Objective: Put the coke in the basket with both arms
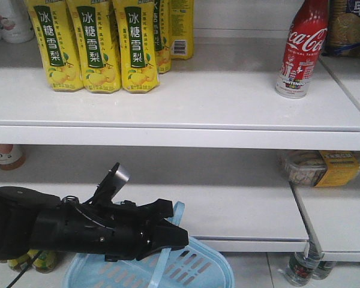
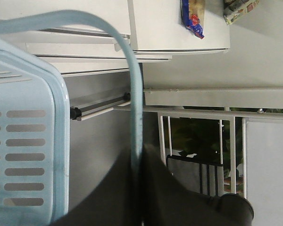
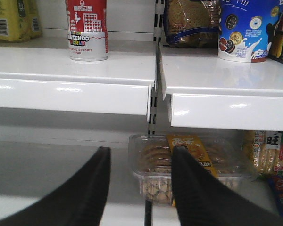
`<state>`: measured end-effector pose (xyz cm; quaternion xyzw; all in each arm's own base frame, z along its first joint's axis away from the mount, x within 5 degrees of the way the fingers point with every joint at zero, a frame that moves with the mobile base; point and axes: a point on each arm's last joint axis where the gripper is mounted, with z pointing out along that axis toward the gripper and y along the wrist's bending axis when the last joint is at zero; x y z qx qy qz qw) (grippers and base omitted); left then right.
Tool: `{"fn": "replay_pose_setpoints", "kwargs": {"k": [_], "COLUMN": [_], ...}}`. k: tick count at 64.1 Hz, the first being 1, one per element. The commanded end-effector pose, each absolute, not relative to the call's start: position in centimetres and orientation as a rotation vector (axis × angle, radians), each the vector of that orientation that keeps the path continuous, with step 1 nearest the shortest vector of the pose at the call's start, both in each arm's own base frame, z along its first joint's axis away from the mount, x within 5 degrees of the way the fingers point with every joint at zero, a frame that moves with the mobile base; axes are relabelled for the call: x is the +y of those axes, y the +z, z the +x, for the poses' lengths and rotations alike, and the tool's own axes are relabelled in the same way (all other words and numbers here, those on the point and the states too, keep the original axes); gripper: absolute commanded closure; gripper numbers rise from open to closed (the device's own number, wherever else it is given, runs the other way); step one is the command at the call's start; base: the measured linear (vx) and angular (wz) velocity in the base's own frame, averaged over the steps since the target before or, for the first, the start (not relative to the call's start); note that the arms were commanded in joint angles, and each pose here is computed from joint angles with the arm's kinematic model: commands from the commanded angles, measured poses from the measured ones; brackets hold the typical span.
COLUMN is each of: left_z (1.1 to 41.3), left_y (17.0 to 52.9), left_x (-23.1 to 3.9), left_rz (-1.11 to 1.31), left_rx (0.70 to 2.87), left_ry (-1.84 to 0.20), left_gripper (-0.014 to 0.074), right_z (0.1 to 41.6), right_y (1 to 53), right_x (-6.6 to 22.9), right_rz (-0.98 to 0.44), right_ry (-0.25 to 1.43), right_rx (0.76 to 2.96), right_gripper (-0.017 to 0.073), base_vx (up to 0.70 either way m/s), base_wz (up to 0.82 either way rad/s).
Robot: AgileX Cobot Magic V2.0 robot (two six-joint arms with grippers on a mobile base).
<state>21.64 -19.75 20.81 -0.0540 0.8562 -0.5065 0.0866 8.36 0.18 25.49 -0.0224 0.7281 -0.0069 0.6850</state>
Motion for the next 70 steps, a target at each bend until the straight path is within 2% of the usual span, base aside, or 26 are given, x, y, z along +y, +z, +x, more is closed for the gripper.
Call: {"fn": "replay_pose_setpoints", "kwargs": {"k": [1,8,16,34,44,55,70], "left_z": [21.5,21.5,21.5,21.5,21.5,21.5,21.5], "left_y": [23.3,23.3,23.3,23.3,23.3,23.3,23.3], "left_x": [-20.2,-20.2,-20.2,-20.2,-20.2,-20.2,-20.2], "left_rz": [-0.185,-0.185,-0.185,-0.185,-0.185,-0.185,-0.185], "left_rx": [2.438,2.438,2.438,2.438,2.438,2.438,2.438], "left_ry": [-1.658,-1.658,-1.658,-1.658,-1.658,-1.658,-1.658], "left_gripper": [0.06,0.06,0.06,0.06,0.06,0.06,0.06], "right_z": [8.5,8.5,8.5,8.5,8.5,8.5,9.9], "right_y": [27.4,27.4,27.3,27.3,27.7,29.2,32.8], "right_x": [0.1,0.1,0.1,0.1,0.1,0.0,0.1], "right_rz": [-0.054,-0.055,-0.05,-0.05,0.01,0.012,-0.033], "right_ry": [-0.04,-0.04,-0.034,-0.033,0.021,0.017,-0.018], "right_rx": [1.524,1.528,1.539,1.539,1.5,1.433,1.463], "right_gripper": [0.0116,0.001,-0.0045,-0.001,0.0003,0.0003,0.0003], "base_vx": [0.0,0.0,0.0,0.0,0.0,0.0,0.0], "base_wz": [0.0,0.0,0.0,0.0,0.0,0.0,0.0]}}
